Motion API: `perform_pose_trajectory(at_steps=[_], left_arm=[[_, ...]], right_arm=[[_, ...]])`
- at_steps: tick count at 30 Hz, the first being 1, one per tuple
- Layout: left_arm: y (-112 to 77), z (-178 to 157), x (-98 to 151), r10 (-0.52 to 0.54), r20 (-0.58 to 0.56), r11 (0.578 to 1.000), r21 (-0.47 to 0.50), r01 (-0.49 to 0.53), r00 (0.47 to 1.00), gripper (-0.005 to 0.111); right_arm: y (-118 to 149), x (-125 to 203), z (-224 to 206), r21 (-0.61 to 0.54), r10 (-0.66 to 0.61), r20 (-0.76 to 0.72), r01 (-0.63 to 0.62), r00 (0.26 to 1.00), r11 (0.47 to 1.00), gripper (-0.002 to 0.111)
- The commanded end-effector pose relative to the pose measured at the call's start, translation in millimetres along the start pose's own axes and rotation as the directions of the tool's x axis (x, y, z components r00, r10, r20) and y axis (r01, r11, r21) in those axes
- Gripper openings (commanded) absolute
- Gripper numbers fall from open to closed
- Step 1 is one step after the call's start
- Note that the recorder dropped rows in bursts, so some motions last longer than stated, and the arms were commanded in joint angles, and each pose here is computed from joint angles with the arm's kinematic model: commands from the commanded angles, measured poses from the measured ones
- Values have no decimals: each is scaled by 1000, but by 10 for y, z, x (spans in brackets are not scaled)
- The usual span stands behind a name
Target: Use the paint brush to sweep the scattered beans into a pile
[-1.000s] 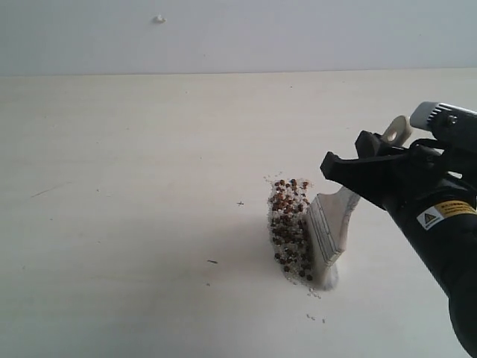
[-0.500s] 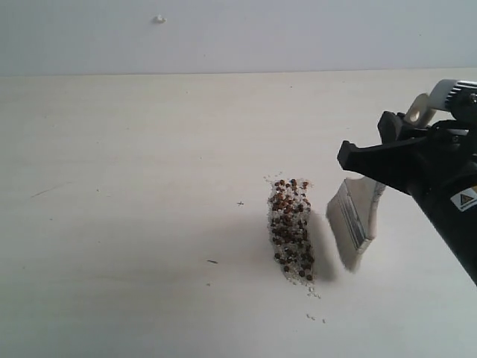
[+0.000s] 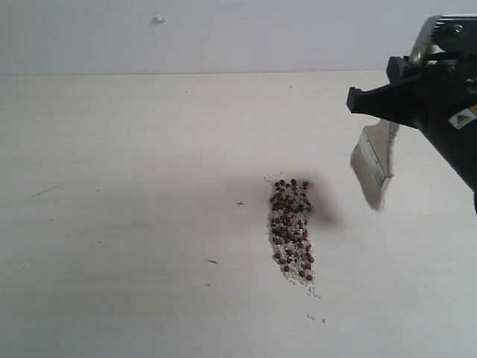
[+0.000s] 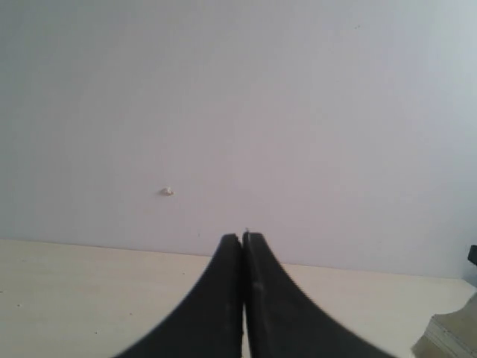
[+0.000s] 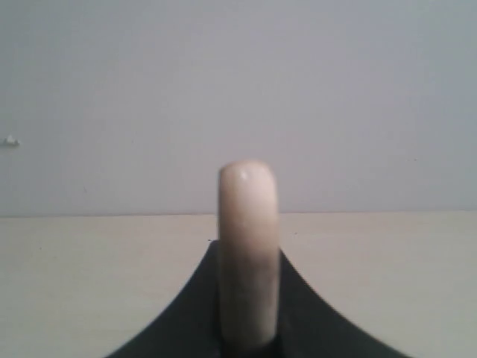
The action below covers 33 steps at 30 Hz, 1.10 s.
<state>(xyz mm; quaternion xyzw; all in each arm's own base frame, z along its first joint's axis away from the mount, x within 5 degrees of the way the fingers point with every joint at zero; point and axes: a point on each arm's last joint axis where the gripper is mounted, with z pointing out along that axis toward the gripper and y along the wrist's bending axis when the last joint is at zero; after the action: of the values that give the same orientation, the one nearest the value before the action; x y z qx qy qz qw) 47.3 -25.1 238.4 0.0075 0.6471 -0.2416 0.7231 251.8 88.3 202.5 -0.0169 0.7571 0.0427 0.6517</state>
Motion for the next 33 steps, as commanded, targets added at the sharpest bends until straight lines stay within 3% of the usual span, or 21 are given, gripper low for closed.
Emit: perform_pose_trajectory(at_steps=[1, 5, 10, 20, 27, 33], left_arm=[[7, -5, 12, 3, 1, 1000, -4, -3, 1000, 0], [7, -5, 12, 3, 1, 1000, -4, -3, 1000, 0], [7, -5, 12, 3, 1, 1000, -4, -3, 1000, 0], [3, -5, 14, 2, 0, 1000, 1, -2, 1000, 0], [3, -5, 14, 2, 0, 1000, 1, -2, 1000, 0], [3, -5, 14, 2, 0, 1000, 1, -2, 1000, 0]], right_arm=[[107, 76, 303, -51, -75, -11, 75, 997, 996, 0], [175, 329, 455, -92, -47, 41, 51, 998, 994, 0], [240, 547, 524, -154, 83, -16, -84, 996, 984, 0], [330, 607, 515, -234, 207, -81, -221, 975, 947, 0], [327, 562, 507, -236, 185, -60, -194, 981, 952, 0], [313, 263, 424, -242, 138, 29, -127, 990, 962, 0]])
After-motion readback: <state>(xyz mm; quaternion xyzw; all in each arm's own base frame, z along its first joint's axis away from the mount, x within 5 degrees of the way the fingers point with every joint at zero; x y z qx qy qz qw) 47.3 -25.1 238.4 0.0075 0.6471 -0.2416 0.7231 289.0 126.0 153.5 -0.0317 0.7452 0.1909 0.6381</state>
